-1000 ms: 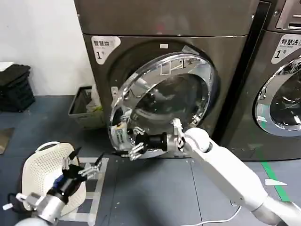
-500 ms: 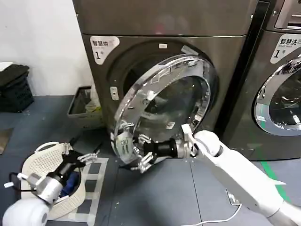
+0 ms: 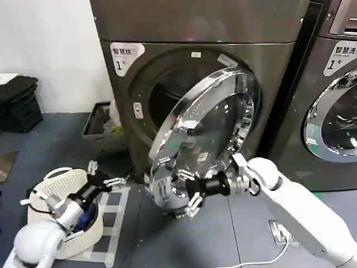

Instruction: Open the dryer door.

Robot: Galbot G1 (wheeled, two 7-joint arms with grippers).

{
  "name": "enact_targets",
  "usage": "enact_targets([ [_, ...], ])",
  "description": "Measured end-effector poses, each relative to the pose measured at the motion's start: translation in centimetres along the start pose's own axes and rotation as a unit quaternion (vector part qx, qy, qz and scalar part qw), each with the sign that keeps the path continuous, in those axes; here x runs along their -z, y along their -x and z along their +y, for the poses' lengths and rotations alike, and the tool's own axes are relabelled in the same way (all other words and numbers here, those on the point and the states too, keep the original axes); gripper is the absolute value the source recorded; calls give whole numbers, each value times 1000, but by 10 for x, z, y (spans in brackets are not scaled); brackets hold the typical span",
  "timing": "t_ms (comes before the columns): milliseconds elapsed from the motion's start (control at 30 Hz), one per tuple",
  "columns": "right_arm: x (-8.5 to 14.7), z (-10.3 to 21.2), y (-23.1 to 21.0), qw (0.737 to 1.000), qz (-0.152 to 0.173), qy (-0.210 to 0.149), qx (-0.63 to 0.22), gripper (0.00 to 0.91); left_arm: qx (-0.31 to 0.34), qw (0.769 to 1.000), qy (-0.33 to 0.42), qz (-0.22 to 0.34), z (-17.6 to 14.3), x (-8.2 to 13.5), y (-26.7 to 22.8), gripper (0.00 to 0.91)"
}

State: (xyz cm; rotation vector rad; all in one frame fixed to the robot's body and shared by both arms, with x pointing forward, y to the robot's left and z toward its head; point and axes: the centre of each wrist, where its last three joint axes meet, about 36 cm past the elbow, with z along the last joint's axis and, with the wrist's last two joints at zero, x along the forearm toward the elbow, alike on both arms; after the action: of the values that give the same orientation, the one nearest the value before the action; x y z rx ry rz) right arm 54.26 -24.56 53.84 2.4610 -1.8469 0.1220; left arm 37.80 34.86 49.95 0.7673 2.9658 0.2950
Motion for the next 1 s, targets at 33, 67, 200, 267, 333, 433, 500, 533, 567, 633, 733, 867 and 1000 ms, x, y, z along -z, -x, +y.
enact_targets([
  [33, 0, 3, -5, 1000, 2, -1, -1, 907, -9, 1000, 1, -1, 0, 1, 2, 907],
  [67, 0, 6, -9, 1000, 4, -1, -4, 907, -18, 1000, 4, -1, 0, 3, 5, 907],
  [200, 1, 18, -26, 1000, 13, -2, -13, 907, -51, 999, 10, -3, 0, 8, 13, 907],
  [267, 3, 24, -35, 1000, 19, -4, -17, 907, -68, 998, 15, -4, 1, 11, 16, 907],
  [333, 5, 31, -43, 999, 23, -5, -25, 907, -85, 996, 19, -5, 0, 14, 19, 907],
  [433, 7, 44, -58, 999, 28, -8, -43, 907, -113, 993, 33, -3, -2, 18, 27, 907],
  [500, 7, 55, -70, 998, 30, -11, -58, 907, -130, 991, 40, 0, -6, 18, 32, 907],
  [533, 7, 61, -76, 997, 31, -12, -66, 907, -138, 990, 42, 1, -8, 18, 36, 907],
  [567, 6, 68, -83, 997, 32, -13, -73, 907, -145, 989, 41, 2, -10, 16, 39, 907],
  [633, 7, 82, -97, 995, 36, -15, -89, 907, -156, 987, 39, 2, -15, 14, 45, 907],
  [733, 11, 102, -118, 992, 39, -20, -118, 907, -174, 984, 36, -1, -23, 13, 53, 907],
  [867, 14, 128, -139, 984, 38, -33, -168, 907, -196, 980, 36, -6, -33, 15, 62, 907],
  [1000, 11, 155, -152, 976, 34, -39, -209, 907, -210, 977, 32, -13, -43, 14, 69, 907],
])
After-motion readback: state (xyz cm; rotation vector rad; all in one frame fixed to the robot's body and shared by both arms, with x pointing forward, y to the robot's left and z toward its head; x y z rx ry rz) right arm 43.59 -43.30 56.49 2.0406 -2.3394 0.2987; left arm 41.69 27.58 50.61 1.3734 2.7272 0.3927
